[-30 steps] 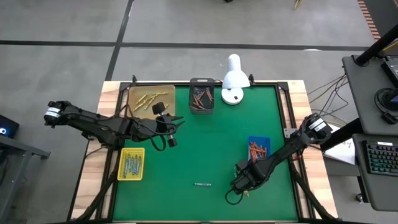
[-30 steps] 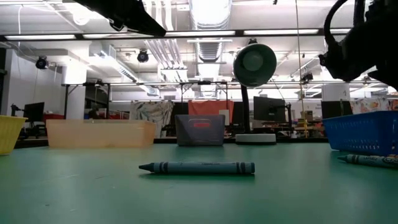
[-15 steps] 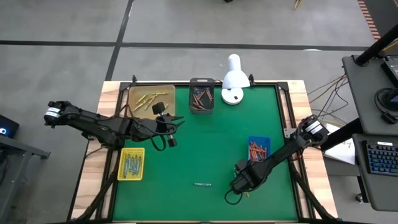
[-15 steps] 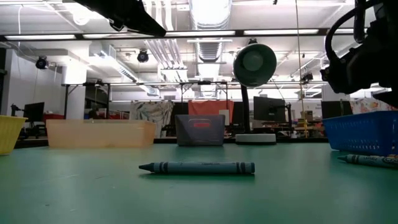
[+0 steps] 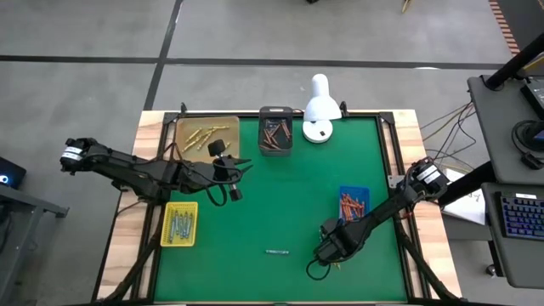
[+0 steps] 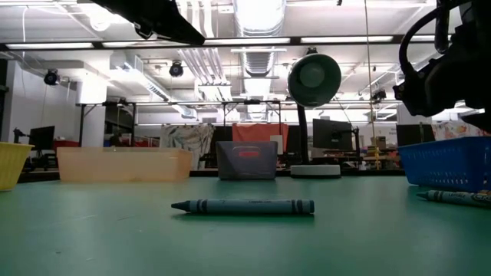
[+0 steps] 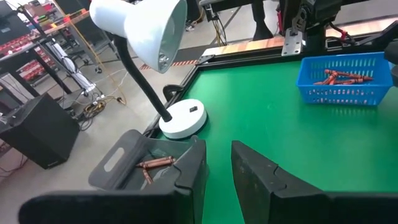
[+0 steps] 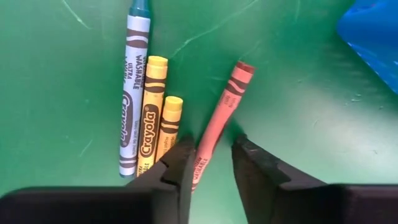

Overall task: Sort crayons
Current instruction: Put the brown crayon into the black bin

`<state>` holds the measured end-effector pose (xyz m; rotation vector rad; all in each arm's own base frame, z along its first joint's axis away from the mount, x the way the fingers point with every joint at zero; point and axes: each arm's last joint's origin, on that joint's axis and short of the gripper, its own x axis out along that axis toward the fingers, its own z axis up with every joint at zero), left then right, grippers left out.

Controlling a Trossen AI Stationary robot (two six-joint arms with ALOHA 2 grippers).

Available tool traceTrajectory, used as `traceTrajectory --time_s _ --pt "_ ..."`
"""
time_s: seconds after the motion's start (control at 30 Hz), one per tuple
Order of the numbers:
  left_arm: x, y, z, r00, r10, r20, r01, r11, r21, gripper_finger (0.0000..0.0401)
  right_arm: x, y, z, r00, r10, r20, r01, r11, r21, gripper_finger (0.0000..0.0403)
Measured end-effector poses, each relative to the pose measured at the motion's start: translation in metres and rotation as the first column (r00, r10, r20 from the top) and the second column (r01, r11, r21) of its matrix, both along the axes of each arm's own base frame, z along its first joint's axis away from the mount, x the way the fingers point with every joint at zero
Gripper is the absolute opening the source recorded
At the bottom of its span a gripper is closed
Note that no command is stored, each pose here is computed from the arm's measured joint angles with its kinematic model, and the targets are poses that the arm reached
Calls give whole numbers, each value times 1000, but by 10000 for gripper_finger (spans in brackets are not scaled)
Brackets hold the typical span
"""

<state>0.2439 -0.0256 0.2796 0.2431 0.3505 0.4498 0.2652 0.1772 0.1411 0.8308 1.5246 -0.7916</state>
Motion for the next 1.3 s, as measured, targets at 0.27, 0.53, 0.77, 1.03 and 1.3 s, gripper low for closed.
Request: traceTrajectory --time_s 0.27,0.53,0.77,1.03,1.3 --pt "0 0 0 1000 4 8 -4 1000 -13 58 0 0 -1 1000 0 -4 0 1000 -3 33" --pt "0 0 0 1000 9 16 -9 1000 -30 58 -1 -1 2 1000 22 1 -22 1000 -10 11" --pt "1 0 2 999 9 38 -8 999 -37 58 2 -1 28 998 53 41 -52 998 -33 9" --pt "1 -1 2 999 8 45 -6 999 -47 58 10 5 70 984 141 113 -141 990 -9 9" --pt "2 -3 3 997 -54 64 59 995 -85 58 29 11 111 930 230 287 -221 973 -62 9"
